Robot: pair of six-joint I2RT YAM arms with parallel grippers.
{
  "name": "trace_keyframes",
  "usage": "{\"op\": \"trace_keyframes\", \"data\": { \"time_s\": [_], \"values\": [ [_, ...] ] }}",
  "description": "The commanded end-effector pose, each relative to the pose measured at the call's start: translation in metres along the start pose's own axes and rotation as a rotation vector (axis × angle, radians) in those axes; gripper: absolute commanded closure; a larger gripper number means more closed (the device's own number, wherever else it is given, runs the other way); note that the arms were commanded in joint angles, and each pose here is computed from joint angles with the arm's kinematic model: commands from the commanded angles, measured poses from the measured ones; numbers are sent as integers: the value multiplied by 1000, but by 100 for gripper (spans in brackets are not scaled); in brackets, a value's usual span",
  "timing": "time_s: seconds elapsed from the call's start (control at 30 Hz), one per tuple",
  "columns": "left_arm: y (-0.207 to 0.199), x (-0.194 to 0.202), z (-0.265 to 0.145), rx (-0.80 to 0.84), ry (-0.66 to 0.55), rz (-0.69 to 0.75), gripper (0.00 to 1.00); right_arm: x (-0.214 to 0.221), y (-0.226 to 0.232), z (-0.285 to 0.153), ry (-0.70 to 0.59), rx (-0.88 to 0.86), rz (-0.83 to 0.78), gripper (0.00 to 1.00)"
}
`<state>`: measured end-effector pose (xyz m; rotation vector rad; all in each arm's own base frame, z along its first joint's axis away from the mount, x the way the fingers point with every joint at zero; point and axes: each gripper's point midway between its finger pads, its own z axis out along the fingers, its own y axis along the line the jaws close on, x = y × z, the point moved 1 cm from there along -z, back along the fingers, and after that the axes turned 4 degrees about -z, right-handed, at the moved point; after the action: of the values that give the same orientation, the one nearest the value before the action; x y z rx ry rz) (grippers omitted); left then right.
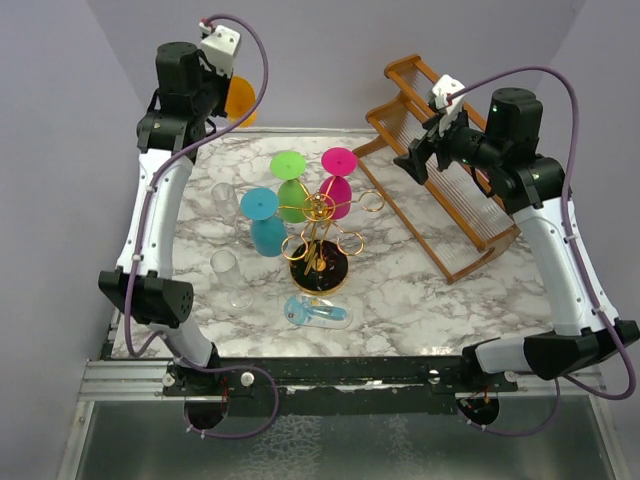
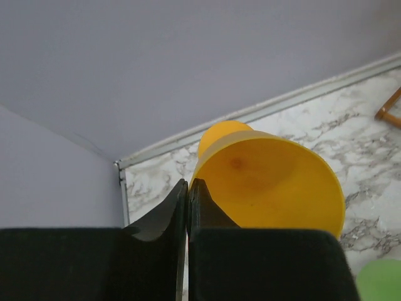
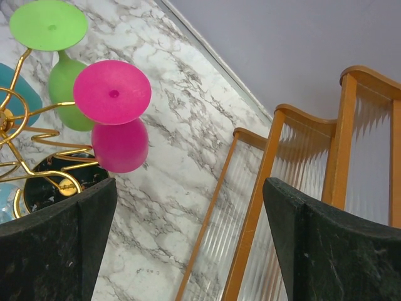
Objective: Place the wine glass upside down on the wine glass rack
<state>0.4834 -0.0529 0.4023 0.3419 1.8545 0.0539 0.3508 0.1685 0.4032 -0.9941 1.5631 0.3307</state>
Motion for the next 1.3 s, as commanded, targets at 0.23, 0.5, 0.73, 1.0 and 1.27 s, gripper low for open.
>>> {"op": "trace_keyframes", "data": {
  "time_s": [0.23, 0.5, 0.73, 1.0, 1.27],
  "values": [
    [-9, -117, -113, 78, -421, -164, 100, -31, -1, -26, -88, 36, -56, 1],
    [-57, -150, -137, 387, -503, -290, 100, -55, -12, -23, -153, 69, 53, 1],
    [-100, -163, -137, 580, -507, -340, 100, -79, -10, -10, -224, -17, 118, 1],
    [-147, -160, -139, 716, -475, -318, 100, -89, -15, 1, -255, -35, 214, 1],
    [-168, -159, -142, 779, -474, -278, 100, -79, -28, 12, -241, 49, 375, 7]
  ]
}}
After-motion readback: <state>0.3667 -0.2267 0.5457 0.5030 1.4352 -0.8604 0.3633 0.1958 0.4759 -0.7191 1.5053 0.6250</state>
